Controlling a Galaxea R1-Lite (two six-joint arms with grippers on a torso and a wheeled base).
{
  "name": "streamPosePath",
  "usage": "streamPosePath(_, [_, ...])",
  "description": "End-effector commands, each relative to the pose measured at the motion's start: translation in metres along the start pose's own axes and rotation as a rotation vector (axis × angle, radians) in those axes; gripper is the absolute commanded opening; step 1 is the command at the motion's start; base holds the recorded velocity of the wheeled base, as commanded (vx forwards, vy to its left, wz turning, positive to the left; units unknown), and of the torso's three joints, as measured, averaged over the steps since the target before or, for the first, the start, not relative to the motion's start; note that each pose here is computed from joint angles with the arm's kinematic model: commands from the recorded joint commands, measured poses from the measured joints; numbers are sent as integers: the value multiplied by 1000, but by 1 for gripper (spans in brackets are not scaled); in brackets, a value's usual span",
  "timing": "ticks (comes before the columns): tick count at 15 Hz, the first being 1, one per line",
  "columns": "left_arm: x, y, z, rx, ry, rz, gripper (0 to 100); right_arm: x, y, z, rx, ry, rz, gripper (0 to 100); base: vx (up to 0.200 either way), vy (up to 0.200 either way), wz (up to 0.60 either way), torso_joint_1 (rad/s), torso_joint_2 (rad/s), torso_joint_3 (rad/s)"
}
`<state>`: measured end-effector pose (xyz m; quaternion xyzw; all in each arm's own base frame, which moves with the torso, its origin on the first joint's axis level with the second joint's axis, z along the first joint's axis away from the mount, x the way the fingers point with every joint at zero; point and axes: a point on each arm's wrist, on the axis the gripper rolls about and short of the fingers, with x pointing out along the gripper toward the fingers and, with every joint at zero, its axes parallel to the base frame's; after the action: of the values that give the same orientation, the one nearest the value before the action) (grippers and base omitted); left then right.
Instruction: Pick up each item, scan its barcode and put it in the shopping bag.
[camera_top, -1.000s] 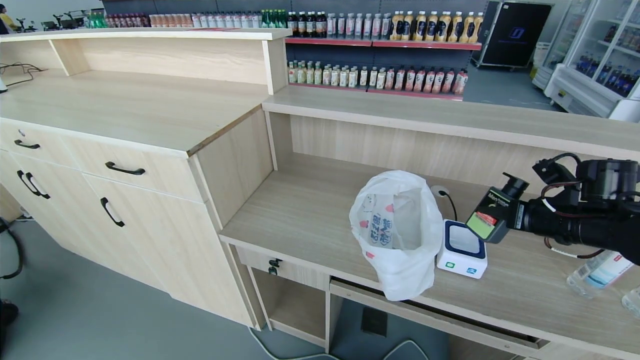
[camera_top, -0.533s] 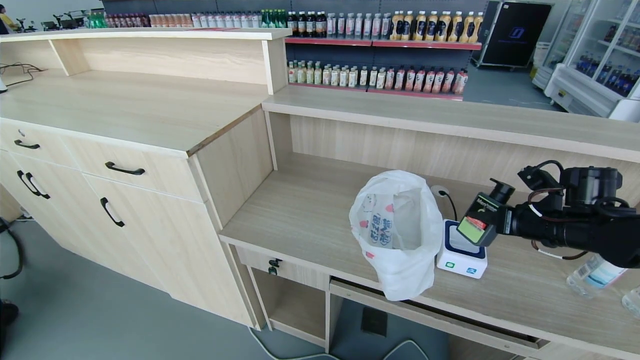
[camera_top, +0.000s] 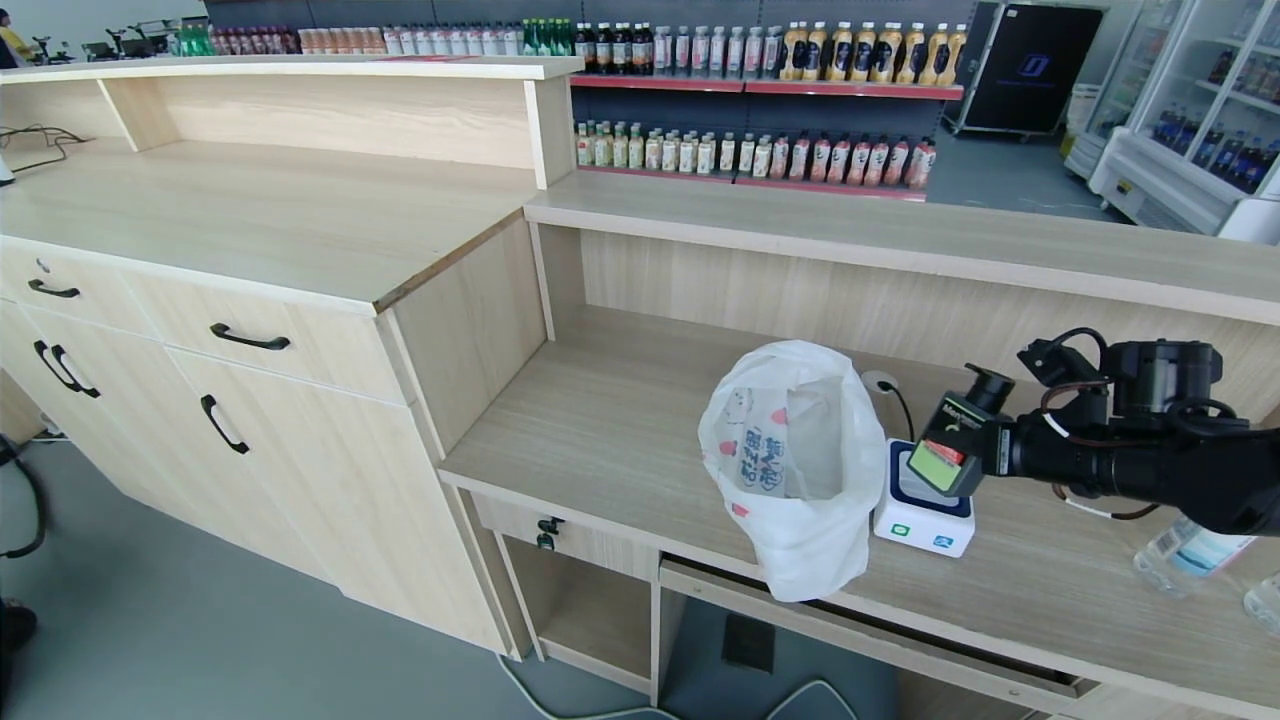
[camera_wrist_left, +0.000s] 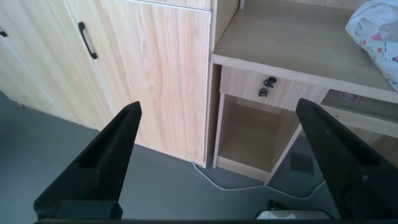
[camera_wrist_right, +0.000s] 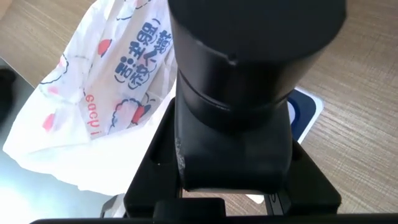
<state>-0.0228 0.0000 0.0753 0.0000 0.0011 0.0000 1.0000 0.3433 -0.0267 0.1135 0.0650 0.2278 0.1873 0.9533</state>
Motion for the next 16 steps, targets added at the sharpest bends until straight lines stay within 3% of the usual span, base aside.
streamPosePath(1, [0, 0, 0, 0, -1, 0, 100, 2, 0, 0, 0, -1, 3, 0, 0, 0, 0, 0, 0, 0])
streamPosePath(16, [0, 0, 0, 0, -1, 2, 100, 12, -1, -2, -11, -12, 49, 0, 0, 0, 0, 0, 0, 0])
